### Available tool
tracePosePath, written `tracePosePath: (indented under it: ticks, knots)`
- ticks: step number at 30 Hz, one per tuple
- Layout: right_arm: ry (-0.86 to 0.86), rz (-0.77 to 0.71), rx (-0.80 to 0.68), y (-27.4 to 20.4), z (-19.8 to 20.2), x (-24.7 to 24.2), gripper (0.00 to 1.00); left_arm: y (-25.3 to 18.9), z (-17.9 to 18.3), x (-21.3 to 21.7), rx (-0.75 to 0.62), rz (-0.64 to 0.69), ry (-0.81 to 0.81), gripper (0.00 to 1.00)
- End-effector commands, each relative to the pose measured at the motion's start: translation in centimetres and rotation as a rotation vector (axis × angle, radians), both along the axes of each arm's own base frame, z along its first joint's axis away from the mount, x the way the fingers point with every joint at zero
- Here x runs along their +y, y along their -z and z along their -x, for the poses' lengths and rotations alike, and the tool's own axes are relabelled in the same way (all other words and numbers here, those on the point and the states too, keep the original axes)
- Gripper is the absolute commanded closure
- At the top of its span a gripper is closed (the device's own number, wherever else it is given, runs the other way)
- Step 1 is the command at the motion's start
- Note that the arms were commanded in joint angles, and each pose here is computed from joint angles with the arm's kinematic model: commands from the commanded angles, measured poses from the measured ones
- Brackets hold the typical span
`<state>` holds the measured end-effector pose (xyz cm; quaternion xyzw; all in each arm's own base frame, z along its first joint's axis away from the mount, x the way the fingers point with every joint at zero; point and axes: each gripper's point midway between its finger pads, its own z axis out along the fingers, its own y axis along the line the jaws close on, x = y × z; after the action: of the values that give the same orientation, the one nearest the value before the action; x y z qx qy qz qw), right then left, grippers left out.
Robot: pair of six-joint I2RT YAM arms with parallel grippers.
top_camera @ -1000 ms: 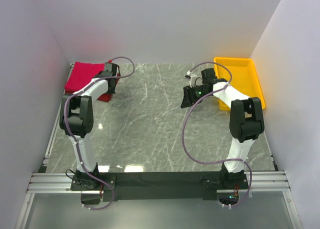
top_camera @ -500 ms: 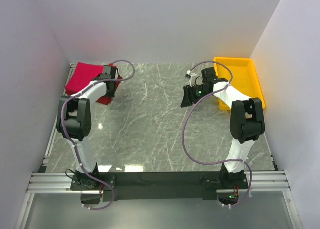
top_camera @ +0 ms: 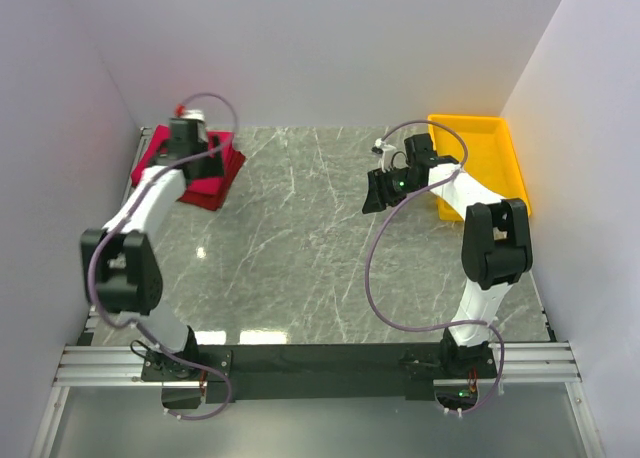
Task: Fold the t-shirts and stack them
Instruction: Neatly place the folded tshirt to the corner
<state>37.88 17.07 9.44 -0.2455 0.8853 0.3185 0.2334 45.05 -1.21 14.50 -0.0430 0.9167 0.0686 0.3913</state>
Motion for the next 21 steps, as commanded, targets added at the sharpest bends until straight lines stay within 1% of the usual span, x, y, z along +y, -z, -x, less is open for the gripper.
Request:
tracePosePath:
  ticks: [1, 2, 3, 4, 6, 7, 9, 10, 12, 13, 14, 15, 18, 20, 21]
  knots:
    - [-0.007, -0.012, -0.074, -2.6, -0.4, -0.1, 0.43, -4.4, 0.5, 0.3, -0.122, 0.289, -0.061, 0.17]
    - [-0.007, -0.010, -0.075, -2.6, -0.4, -0.1, 0.43, -5.6, 0.8, 2.6, -0.172, 0.358, -0.122, 0.19]
    - [-0.006, -0.010, -0.081, -2.7, -0.4, -0.3, 0.43, -5.7, 1.2, 2.7, -0.182, 0.407, -0.117, 0.21]
    - [-0.008, -0.008, -0.082, -2.8, -0.3, -0.2, 0.43, -4.7, 2.2, 1.9, -0.157, 0.480, -0.091, 0.22]
    - [-0.014, -0.005, -0.095, -3.1, -0.3, -0.3, 0.43, -5.2, 3.1, 2.7, -0.184, 0.528, -0.106, 0.24]
    - [-0.017, -0.003, -0.099, -3.2, -0.2, -0.3, 0.43, -4.1, 3.9, 2.6, -0.161, 0.544, -0.107, 0.25]
    - [-0.019, 0.002, -0.117, -3.7, -0.2, -0.4, 0.43, -4.2, 4.6, 2.4, -0.179, 0.553, -0.102, 0.26]
    - [-0.020, 0.005, -0.122, -3.8, -0.2, -0.5, 0.43, -2.7, 5.5, 2.4, -0.154, 0.560, -0.120, 0.26]
    - [-0.022, 0.012, -0.128, -4.1, -0.2, -0.6, 0.43, -2.0, 5.9, 2.4, -0.162, 0.582, -0.137, 0.27]
    - [-0.024, 0.016, -0.131, -4.2, -0.3, -0.7, 0.43, -0.6, 6.7, 2.4, -0.138, 0.596, -0.155, 0.29]
    - [-0.022, 0.025, -0.135, -4.3, -0.2, -0.9, 0.43, -0.3, 7.0, 2.0, -0.139, 0.626, -0.147, 0.30]
    - [-0.033, 0.050, -0.166, -5.0, -0.1, -1.4, 0.43, 0.3, 7.8, 0.8, -0.150, 0.687, -0.116, 0.35]
    - [-0.028, 0.060, -0.198, -6.1, 0.2, -2.0, 0.43, 0.0, 8.0, 0.2, -0.174, 0.705, -0.085, 0.35]
    - [-0.016, 0.082, -0.246, -7.4, 0.4, -3.0, 0.43, -1.5, 8.3, -0.3, -0.212, 0.707, -0.042, 0.35]
    - [-0.010, 0.088, -0.278, -8.4, 0.6, -3.4, 0.43, -2.6, 8.6, -0.2, -0.245, 0.685, -0.024, 0.34]
